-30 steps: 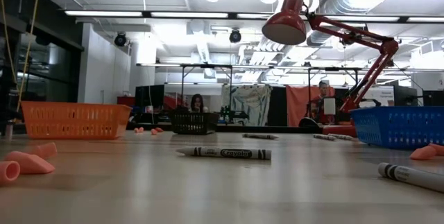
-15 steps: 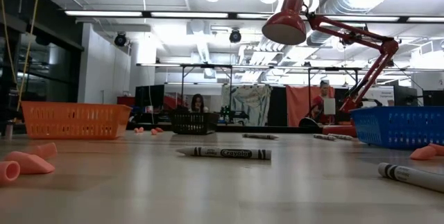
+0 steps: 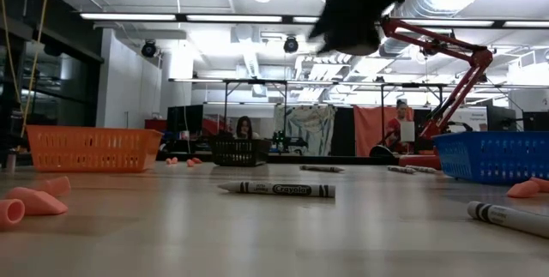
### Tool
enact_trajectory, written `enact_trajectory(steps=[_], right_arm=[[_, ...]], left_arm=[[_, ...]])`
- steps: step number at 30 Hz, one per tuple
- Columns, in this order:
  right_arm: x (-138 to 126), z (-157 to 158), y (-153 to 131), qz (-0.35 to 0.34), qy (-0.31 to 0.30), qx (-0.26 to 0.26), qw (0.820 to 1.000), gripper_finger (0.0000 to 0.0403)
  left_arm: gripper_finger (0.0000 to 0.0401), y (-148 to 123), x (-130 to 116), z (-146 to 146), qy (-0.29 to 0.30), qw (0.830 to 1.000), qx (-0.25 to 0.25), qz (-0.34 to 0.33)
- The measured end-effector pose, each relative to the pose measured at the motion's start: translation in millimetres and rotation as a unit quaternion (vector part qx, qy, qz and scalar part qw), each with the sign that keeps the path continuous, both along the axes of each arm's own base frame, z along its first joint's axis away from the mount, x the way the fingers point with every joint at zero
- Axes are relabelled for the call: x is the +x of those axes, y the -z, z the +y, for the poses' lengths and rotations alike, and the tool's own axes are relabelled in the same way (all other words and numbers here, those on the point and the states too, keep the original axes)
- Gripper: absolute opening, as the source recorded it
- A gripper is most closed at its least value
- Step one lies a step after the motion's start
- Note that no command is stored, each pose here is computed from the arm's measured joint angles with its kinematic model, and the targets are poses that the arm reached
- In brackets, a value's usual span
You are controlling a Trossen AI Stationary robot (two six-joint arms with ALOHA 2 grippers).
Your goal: Sort crayons
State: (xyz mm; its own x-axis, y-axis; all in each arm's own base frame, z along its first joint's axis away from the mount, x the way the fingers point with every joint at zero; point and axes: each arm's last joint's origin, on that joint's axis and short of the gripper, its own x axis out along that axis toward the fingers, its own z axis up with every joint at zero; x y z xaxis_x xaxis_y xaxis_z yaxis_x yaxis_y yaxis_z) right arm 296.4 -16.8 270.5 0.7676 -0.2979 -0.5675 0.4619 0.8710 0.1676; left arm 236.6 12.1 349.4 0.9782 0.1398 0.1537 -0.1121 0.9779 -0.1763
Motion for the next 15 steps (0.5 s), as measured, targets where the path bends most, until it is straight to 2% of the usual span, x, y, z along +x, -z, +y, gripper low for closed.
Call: enact_trajectory(steps=[3, 7, 11, 15], right_arm=[[15.2, -12.4, 24.7, 0.078, 0.025, 0.009, 0.997, 0.0199], [29.3, -32.0, 60.7, 0.144, 0.070, 0.033, 0.987, 0.0199], [35.2, -53.7, 92.9, 0.178, 0.129, 0.071, 0.973, 0.0199], [36.1, -71.5, 116.4, 0.199, 0.152, 0.124, 0.960, 0.0199]], left_arm=[[0.0121, -0.1, -0.1, 0.0, 0.000, 1.000, 0.000, 0.000], [0.0121, -0.8, -0.2, 0.0, 0.002, 1.000, -0.009, -0.006], [0.0121, -1.7, -0.3, 0.0, 0.003, 1.000, -0.013, -0.010], [0.0121, -2.5, -0.5, 0.0, 0.003, 1.000, -0.013, -0.015]])
